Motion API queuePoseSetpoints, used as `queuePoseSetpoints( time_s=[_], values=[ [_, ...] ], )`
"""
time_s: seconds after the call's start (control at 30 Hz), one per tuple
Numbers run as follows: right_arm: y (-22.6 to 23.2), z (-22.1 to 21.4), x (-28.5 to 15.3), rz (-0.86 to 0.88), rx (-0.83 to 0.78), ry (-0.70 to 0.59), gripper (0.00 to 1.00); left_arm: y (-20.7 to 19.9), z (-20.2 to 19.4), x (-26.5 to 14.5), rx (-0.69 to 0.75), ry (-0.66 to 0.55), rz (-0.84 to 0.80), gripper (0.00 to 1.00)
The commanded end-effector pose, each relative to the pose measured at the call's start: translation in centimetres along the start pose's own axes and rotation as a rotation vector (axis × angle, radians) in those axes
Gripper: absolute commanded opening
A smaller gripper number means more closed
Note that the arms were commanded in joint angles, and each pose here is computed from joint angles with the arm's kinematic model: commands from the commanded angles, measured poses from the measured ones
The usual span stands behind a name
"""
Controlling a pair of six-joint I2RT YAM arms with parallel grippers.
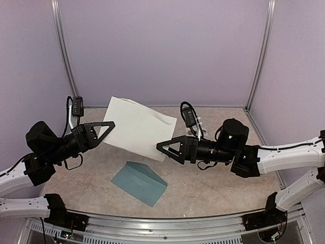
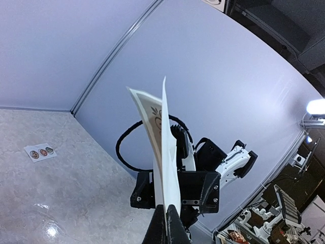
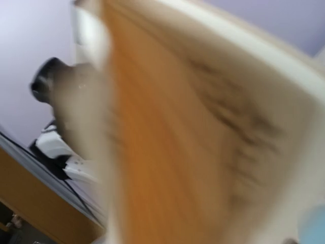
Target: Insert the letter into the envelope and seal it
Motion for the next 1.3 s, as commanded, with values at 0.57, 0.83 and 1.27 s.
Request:
queuePoseSetpoints(
  time_s=[0.57,0.83,1.27],
  values=[
    [-0.2,2.0,1.6,-0.191,-0.044,-0.013,0.0,1.2,-1.7,0.6,0.009,0.126,0.096,0.19],
    [-1.5,1.9,1.6,-0.351,-0.038,0.053,0.0,1.9,-1.7,1.4,0.065,0.16,0.195,0.0],
    [-3.4,2.2,4.3,-0.504,0.088,0.0,0.0,3.4,-4.2,4.1,0.208,0.281,0.575,0.0]
  ],
)
Point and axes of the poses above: each gripper's point midway between its finger pads, its own x axis out along the fingers, its own y axis along the line the jaws close on, z = x × y, the point moved 7 cm from there along -x, back along the fingers, and after that the axes turned 1 degree about x, right-handed, at the moved point
